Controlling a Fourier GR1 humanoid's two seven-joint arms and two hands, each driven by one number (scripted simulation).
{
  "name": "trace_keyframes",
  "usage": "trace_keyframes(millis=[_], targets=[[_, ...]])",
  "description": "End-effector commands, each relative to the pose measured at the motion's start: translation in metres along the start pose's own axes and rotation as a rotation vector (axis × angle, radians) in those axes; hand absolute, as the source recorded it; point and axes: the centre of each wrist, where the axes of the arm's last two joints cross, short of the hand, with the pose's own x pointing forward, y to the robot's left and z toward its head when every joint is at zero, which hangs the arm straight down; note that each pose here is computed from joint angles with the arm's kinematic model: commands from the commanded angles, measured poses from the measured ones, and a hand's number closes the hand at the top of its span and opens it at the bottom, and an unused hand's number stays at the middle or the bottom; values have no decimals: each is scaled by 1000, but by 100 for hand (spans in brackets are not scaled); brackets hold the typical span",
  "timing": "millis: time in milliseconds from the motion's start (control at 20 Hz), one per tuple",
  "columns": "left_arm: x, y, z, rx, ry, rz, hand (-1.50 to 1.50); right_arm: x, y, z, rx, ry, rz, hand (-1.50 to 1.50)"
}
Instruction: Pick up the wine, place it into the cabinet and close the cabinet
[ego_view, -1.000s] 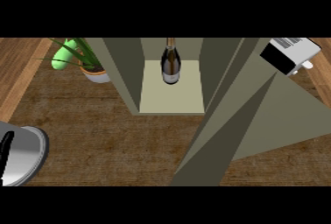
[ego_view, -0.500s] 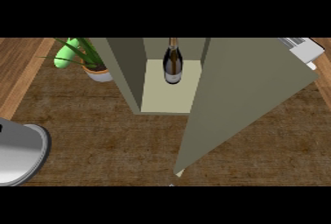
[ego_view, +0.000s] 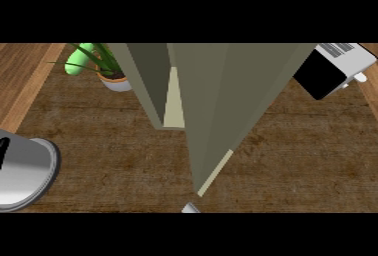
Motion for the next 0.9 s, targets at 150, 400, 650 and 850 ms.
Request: trace_keyframes(millis=[150,400,650,850], targets=[[1,-14,-9,-7,-2,14,-150,23,17,-78,23,-61,-53,150],[-4,-4,-15,31,-20,2,-150,44,3,-137,-14,-84,-14,150],[-13,-12,-11,42,-3,5,-150,38,-20,-179,-67,-98,141,150],[-11,-9,-13,25,-8,-5,-150,21,-28,-210,-129,-77,193,150]])
